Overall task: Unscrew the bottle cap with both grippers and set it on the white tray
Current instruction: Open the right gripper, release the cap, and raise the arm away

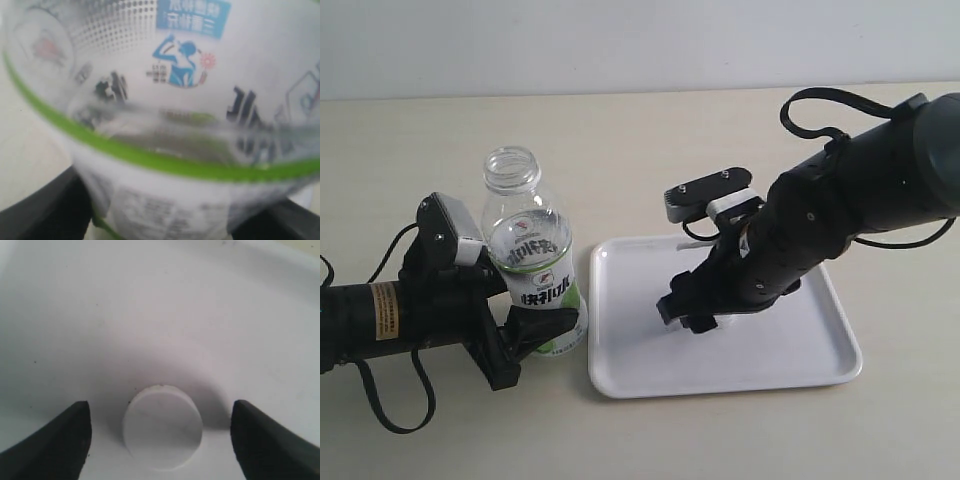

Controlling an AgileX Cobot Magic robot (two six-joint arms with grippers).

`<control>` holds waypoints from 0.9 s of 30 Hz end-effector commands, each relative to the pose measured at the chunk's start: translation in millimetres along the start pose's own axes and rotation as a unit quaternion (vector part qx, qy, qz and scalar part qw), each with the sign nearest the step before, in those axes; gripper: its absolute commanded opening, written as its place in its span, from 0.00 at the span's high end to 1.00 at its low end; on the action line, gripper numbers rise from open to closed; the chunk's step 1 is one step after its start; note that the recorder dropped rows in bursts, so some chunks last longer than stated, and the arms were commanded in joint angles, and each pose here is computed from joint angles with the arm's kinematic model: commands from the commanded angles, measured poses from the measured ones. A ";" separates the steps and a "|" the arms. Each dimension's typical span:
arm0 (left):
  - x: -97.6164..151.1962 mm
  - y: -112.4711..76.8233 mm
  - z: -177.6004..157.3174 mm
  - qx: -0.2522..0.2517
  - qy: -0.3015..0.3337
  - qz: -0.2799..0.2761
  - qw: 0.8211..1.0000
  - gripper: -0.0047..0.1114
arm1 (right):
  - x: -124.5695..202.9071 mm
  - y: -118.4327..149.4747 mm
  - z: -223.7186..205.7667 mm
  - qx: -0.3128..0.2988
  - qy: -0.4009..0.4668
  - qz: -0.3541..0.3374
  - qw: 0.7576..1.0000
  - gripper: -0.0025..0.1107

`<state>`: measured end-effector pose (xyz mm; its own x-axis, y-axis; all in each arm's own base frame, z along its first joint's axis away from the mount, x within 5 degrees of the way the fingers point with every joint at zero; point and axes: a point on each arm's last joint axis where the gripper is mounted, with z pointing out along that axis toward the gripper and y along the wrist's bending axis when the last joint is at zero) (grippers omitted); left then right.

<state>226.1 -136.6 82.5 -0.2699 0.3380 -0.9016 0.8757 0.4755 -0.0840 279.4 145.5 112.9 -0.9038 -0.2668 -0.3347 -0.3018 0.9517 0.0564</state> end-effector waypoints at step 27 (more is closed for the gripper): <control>-2.2 0.1 -0.9 -0.002 -0.005 -0.027 1.000 0.34 | 99.7 -18.6 -303.6 -0.073 -0.306 0.016 0.949 0.50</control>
<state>226.6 -136.5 82.9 -0.3017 0.3153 -0.8998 0.8630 0.4914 -0.1172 124.7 67.0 355.0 -0.6197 -0.0677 -0.7819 -0.3441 0.9188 0.1933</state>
